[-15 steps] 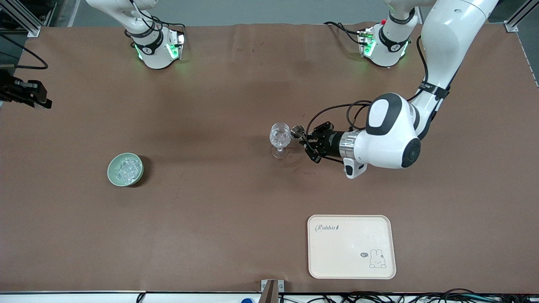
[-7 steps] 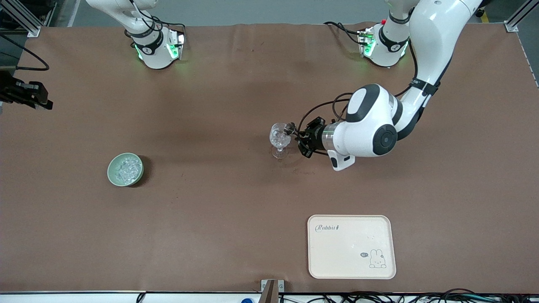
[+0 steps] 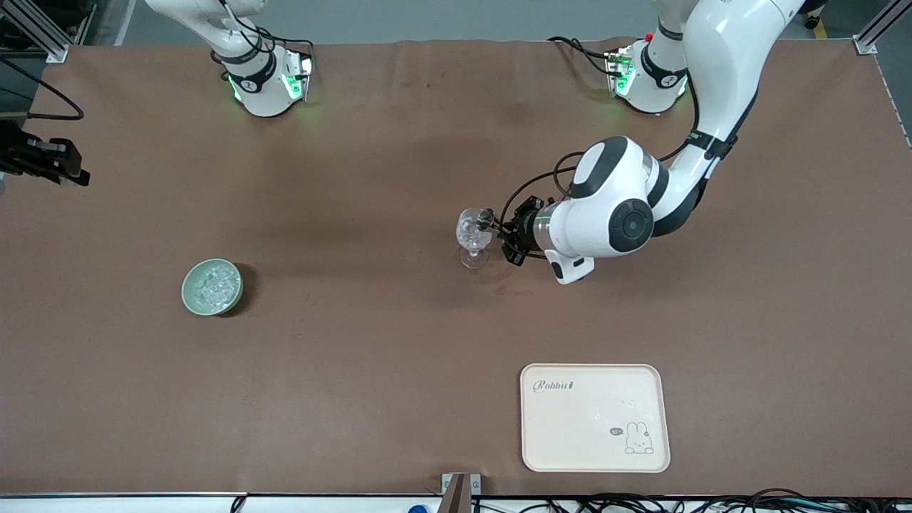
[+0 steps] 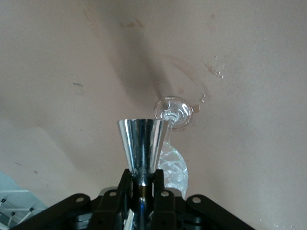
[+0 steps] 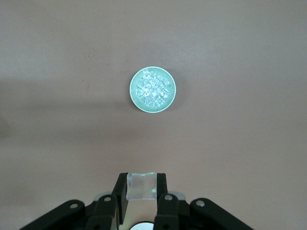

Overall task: Pour wine and add ice with both arms
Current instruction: 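Tilt the jigger over the wine glass with the left gripper to pour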

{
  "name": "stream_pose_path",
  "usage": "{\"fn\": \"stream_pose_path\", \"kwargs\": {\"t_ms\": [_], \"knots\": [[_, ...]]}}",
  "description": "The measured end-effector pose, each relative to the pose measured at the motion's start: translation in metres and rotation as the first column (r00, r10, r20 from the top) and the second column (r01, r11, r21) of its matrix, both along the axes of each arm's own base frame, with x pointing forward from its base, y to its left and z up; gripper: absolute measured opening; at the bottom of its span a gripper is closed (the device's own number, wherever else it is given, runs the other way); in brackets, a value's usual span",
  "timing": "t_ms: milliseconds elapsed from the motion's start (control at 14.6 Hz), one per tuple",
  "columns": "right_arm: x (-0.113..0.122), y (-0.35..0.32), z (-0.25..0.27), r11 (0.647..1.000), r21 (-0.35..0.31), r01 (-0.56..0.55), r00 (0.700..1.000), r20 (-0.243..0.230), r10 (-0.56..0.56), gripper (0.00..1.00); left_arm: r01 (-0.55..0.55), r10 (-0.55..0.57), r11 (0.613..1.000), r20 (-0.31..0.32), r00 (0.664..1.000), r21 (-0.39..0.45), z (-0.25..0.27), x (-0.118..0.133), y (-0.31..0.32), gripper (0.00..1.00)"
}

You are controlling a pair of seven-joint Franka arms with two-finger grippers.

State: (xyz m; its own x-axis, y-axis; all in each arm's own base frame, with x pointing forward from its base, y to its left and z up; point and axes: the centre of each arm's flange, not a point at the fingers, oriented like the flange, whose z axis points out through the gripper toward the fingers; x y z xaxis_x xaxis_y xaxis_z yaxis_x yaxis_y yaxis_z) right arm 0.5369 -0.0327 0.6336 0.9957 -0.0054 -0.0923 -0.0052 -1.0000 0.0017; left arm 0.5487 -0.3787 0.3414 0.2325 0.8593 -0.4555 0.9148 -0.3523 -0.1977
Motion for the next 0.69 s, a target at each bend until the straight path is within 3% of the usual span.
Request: {"fn": "stream_pose_path", "kwargs": {"t_ms": [687], "knots": [[0.000, 0.000, -0.001, 1.000, 0.000, 0.000, 1.000, -0.001, 0.000, 0.27, -0.036, 0.031, 0.994, 0.046, 0.998, 0.105, -0.001, -0.007, -0.012, 0.21]]}}
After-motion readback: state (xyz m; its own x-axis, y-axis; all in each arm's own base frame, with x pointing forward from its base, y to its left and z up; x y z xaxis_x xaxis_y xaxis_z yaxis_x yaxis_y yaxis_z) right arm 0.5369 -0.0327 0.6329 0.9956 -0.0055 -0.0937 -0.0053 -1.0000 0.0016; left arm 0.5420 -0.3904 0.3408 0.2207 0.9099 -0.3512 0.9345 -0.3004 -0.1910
